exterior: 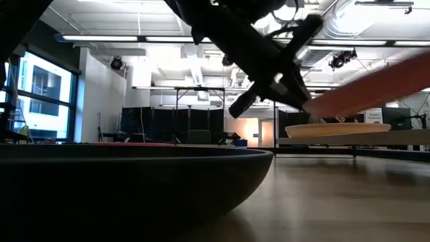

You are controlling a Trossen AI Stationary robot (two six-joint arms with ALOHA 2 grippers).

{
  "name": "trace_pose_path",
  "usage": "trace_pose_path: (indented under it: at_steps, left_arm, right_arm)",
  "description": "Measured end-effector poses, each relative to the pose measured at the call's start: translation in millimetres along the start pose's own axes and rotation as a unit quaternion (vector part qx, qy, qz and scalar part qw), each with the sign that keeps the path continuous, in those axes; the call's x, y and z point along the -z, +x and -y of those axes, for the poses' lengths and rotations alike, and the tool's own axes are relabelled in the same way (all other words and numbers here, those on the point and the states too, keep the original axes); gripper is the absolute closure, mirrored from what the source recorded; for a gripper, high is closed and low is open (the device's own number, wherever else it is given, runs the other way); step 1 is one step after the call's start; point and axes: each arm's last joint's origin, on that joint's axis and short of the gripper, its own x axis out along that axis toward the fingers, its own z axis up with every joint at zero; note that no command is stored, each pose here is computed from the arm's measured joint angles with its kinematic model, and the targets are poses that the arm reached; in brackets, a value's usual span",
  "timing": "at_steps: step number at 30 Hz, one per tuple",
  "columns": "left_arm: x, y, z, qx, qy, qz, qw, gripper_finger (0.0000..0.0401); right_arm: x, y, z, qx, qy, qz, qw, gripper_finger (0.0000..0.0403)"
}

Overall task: Place and stack plates onto a shelf
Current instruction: Put the light pink plate on the shelf, then stack the light blue plate on top of the light orange plate on the shelf

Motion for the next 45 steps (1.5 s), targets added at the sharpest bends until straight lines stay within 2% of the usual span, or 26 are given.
trace_pose_path:
  at_steps: [5, 12, 16, 26, 30, 35, 37, 41, 45]
  left_arm:
    - [8, 6, 2, 0.0, 0.006, 0.002, 1.0, 0.0395]
    - [1, 6, 3, -0.002, 0.015, 0.046, 0.999, 0.0385]
    - [-2, 6, 1, -0.003, 0.024, 0.048, 0.999, 0.0373]
    - [-12, 5, 7, 0.037, 0.019, 0.086, 0.995, 0.0293]
    - [-24, -1, 3, 0.049, 0.031, 0.082, 0.995, 0.0264]
    - [-62, -39, -4, 0.083, 0.063, 0.06, 0.993, 0.0244]
    - [-70, -58, -8, 0.054, 0.08, 0.049, 0.994, 0.0243]
    - [-75, -111, -1, -0.03, 0.129, 0.113, 0.985, 0.0243]
    - [-55, -165, 1, -0.062, 0.167, 0.169, 0.97, 0.0243]
  right_arm:
    - [1, 7, 1, 0.008, -0.001, -0.001, 1.0, 0.0242]
    - [0, 9, -1, -0.003, 0.004, 0.008, 1.0, 0.0242]
    - [0, 9, -1, -0.008, 0.002, 0.005, 1.0, 0.0242]
    - [0, 9, -1, -0.014, -0.006, 0.001, 1.0, 0.0242]
    - [-1, 8, -3, -0.022, -0.012, -0.001, 1.0, 0.0242]
    - [-10, 0, -9, -0.046, -0.027, 0.01, 0.999, 0.0242]
    - [-14, -6, -10, -0.049, -0.035, 0.014, 0.998, 0.0242]
    - [-15, -17, -10, -0.05, -0.047, 0.008, 0.998, 0.0242]
    - [-9, -27, -7, -0.044, -0.05, -0.026, 0.997, 0.0242]
